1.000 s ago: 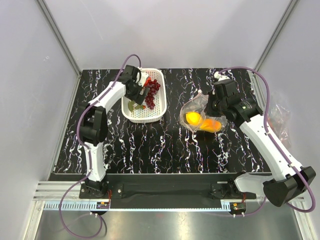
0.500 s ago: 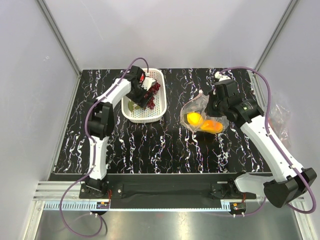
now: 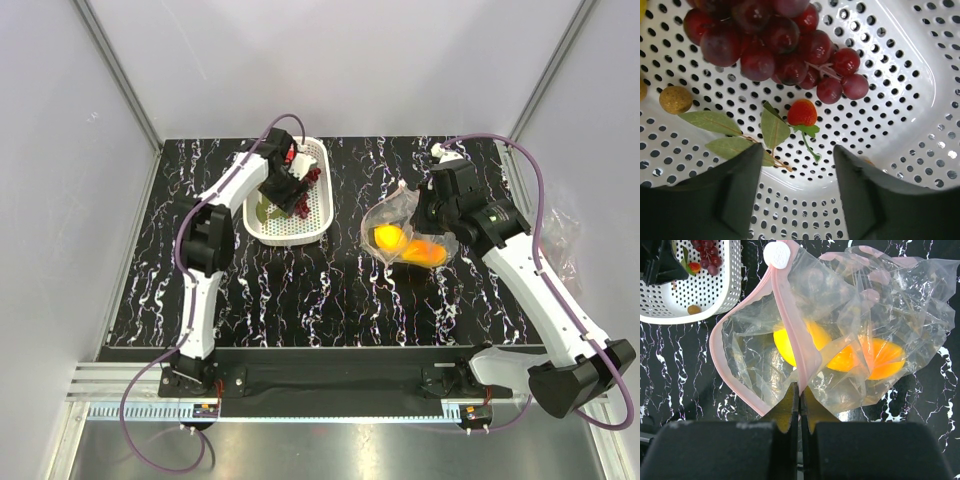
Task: Place the food in the zip-top bag and seal the zipper
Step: Pick up the fake fruit from the bin.
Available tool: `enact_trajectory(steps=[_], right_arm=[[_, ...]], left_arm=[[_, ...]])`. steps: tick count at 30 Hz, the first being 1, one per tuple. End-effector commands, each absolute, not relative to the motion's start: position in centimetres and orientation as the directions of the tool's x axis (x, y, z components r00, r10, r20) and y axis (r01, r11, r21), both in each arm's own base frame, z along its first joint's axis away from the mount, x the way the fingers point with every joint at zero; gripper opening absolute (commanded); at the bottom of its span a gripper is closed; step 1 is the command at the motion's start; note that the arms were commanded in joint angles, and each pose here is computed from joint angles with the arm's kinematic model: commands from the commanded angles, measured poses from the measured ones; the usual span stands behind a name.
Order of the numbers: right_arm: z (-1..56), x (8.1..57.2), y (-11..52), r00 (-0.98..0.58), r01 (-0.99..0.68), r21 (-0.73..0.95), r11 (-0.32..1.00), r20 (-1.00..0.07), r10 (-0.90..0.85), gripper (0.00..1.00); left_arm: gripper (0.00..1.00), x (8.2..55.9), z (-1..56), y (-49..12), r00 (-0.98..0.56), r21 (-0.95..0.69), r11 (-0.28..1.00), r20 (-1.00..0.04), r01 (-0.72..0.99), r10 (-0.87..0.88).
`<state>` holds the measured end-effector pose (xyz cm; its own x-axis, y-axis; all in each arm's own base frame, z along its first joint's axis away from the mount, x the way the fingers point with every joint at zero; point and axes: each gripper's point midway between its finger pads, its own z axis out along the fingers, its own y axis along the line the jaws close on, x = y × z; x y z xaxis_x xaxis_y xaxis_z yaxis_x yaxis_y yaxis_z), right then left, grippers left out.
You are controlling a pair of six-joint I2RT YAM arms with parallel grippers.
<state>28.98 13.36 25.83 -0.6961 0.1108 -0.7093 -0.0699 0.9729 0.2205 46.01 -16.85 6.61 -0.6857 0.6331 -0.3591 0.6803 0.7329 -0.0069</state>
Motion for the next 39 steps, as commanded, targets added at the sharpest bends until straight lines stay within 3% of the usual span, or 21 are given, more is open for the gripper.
enact_trajectory(steps=[1, 4, 8, 13, 15, 22, 26, 30, 39], right_arm=[[28.2, 29.2, 13.6, -0.641, -0.097, 0.247, 0.964, -0.756, 0.129, 0.00], [28.3, 29.2, 13.5, -0.638, -0.096, 0.248, 0.964, -0.759, 0.132, 0.00], [28.2, 29.3, 13.7, -0.640, -0.098, 0.248, 0.964, -0.757, 0.130, 0.00], [28.2, 29.5, 13.9, -0.638, -0.103, 0.254, 0.962, -0.758, 0.132, 0.00], [28.1, 29.7, 14.2, -0.644, -0.112, 0.259, 0.959, -0.754, 0.128, 0.00], [27.8, 29.8, 14.7, -0.661, -0.135, 0.260, 0.956, -0.743, 0.109, 0.00], [27.4, 29.8, 14.7, -0.664, -0.139, 0.249, 0.958, -0.741, 0.096, 0.00], [26.9, 30.0, 14.6, -0.665, -0.136, 0.239, 0.961, -0.741, 0.090, 0.00], [27.3, 29.9, 15.1, -0.661, -0.149, 0.269, 0.952, -0.743, 0.106, 0.00]], left_arm=[[0.71, 46.0, 9.8, -16.9, -0.660, 0.035, 0.732, -0.406, 0.680, 0.632], [0.75, 45.6, 12.5, -16.7, -0.647, 0.057, 0.748, -0.462, 0.661, 0.607], [0.88, 46.1, 16.1, -16.1, -0.621, 0.121, 0.786, -0.544, 0.606, 0.564], [0.96, 49.7, 17.8, -14.7, -0.573, 0.232, 0.828, -0.627, 0.510, 0.528], [0.99, 51.3, 17.1, -15.5, -0.505, 0.239, 0.784, -0.651, 0.572, 0.567], [0.99, 57.9, 14.1, -11.9, -0.462, 0.449, 0.730, -0.572, 0.515, 0.678], [0.99, 60.7, 12.6, -12.0, -0.415, 0.424, 0.733, -0.624, 0.532, 0.662], [0.99, 59.4, 10.7, -14.8, -0.414, 0.295, 0.729, -0.665, 0.618, 0.621], [0.99, 55.7, 9.5, -17.7, -0.536, 0.099, 0.740, -0.626, 0.665, 0.566]])
